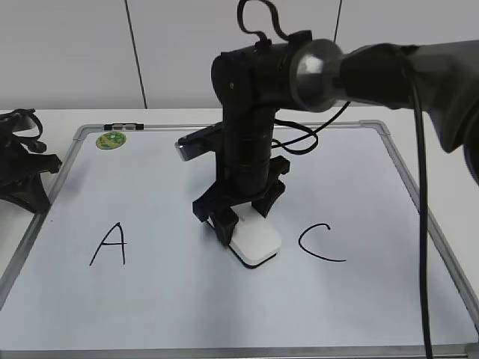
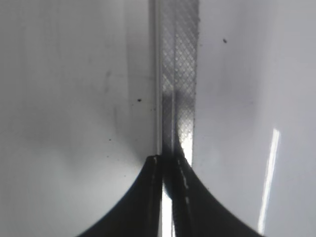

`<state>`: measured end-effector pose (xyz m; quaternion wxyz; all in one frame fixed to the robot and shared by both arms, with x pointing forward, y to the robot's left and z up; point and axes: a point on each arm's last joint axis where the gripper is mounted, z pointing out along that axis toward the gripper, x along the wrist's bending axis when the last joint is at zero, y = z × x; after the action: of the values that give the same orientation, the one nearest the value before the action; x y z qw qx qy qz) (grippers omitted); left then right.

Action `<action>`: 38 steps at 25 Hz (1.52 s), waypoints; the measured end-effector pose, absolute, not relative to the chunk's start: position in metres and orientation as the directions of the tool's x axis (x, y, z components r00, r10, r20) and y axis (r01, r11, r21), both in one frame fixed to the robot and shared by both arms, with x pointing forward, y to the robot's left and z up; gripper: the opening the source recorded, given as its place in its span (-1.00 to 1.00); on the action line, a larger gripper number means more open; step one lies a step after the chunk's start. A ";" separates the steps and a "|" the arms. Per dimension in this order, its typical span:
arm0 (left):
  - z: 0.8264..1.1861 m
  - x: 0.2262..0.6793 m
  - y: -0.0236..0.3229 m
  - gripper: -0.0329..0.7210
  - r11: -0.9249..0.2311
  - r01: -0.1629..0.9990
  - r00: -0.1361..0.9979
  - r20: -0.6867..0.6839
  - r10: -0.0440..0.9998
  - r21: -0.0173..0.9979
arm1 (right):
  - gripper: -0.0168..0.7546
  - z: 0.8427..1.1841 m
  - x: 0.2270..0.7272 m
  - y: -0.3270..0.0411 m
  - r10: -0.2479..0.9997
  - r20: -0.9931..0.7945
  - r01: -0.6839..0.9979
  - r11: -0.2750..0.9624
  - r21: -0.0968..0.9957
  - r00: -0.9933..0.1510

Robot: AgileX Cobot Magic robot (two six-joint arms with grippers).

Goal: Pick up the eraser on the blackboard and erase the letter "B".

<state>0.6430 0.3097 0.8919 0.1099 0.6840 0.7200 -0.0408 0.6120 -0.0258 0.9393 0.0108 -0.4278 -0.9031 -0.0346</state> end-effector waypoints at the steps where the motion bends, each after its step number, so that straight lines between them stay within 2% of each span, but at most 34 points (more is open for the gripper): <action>1: 0.892 0.643 0.310 -0.85 0.061 0.994 -0.040 -0.214 0.976 0.092 | 0.42 0.934 0.611 -0.023 0.769 0.050 0.770 0.636 0.043 -0.638; 9: 0.892 0.643 0.310 -0.85 0.061 0.994 -0.040 -0.214 0.976 0.092 | 0.41 0.932 0.602 -0.011 0.741 0.045 0.743 0.668 0.046 -0.670; 17: 0.892 0.643 0.310 -0.85 0.061 0.994 -0.040 -0.214 0.976 0.092 | 0.42 0.932 0.566 0.030 0.648 0.135 0.659 0.750 0.058 -0.750; 21: 0.892 0.643 0.310 -0.85 0.061 0.994 -0.040 -0.214 0.976 0.092 | 0.41 0.934 0.560 0.039 0.617 0.147 0.630 0.774 0.065 -0.773; 25: 0.892 0.643 0.310 -0.85 0.062 0.994 -0.041 -0.216 0.976 0.092 | 0.41 0.945 0.570 0.037 0.604 0.048 0.605 0.791 0.088 -0.796; 31: 0.892 0.643 0.310 -0.85 0.062 0.994 -0.041 -0.216 0.976 0.092 | 0.41 0.994 0.584 0.022 0.607 -0.174 0.582 0.794 0.175 -0.775; 38: 0.892 0.643 0.310 -0.85 0.062 0.994 -0.041 -0.216 0.976 0.092 | 0.41 1.010 0.609 -0.013 0.684 -0.208 0.652 0.729 0.206 -0.699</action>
<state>0.6431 0.3096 0.8919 0.1106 0.6835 0.7204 -0.0413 0.6090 -0.0125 1.0103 -0.1360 -0.3632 -0.9199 -0.0584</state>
